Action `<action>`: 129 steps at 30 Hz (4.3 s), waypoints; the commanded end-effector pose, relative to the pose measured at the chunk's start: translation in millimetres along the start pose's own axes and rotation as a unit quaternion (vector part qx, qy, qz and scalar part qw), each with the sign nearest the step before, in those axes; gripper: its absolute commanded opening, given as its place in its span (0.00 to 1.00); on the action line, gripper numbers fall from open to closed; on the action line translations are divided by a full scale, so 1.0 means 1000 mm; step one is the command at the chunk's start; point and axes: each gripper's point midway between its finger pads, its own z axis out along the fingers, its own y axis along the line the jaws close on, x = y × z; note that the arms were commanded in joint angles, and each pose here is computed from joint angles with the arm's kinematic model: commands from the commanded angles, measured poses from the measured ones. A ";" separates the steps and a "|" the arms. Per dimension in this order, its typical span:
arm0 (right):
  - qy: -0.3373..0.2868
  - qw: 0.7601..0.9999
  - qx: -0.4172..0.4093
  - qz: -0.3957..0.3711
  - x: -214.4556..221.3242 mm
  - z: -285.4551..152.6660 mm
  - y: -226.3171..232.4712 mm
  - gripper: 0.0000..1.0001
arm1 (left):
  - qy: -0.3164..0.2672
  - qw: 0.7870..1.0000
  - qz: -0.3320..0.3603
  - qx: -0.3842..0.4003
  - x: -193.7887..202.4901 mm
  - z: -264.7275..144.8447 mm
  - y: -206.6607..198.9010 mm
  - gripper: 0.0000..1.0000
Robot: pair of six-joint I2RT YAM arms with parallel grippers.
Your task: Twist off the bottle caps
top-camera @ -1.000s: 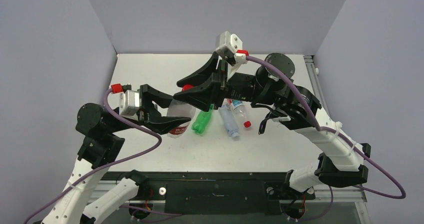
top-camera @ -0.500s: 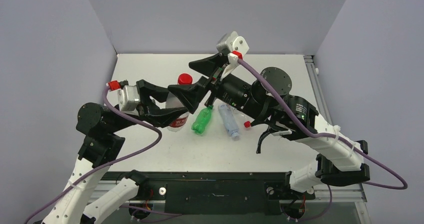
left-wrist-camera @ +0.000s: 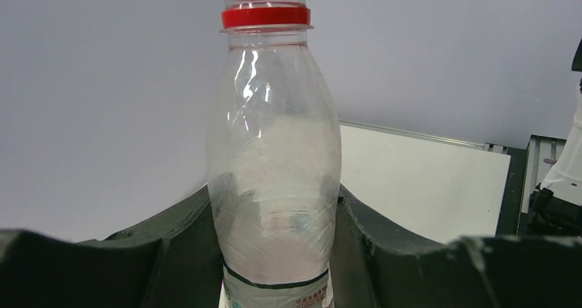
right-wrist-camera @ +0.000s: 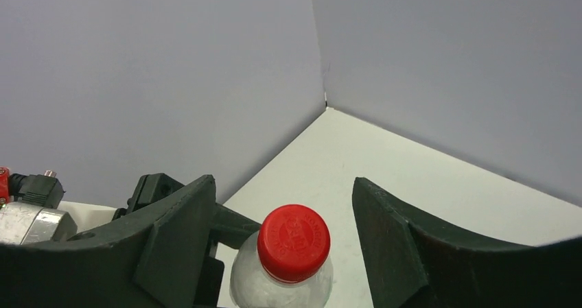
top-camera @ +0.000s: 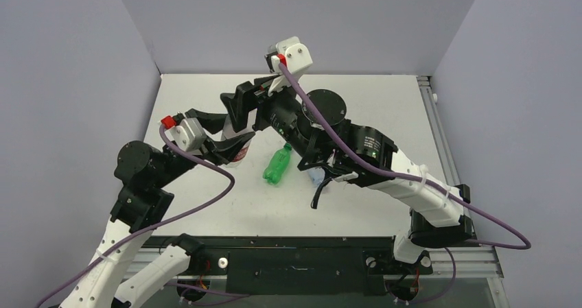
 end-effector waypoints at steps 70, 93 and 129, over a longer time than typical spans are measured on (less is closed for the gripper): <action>0.275 0.745 0.594 0.129 0.419 -0.199 -0.439 0.50 | 0.047 0.995 -0.080 0.023 0.069 -0.017 -0.023 0.00; 0.040 0.988 -0.053 0.138 0.056 -0.047 -0.099 0.82 | 0.030 0.993 -0.115 0.017 0.062 -0.007 -0.019 0.00; 0.071 0.997 0.013 -0.033 0.090 0.033 -0.089 0.00 | 0.085 0.992 -0.076 -0.054 0.083 -0.042 -0.008 0.96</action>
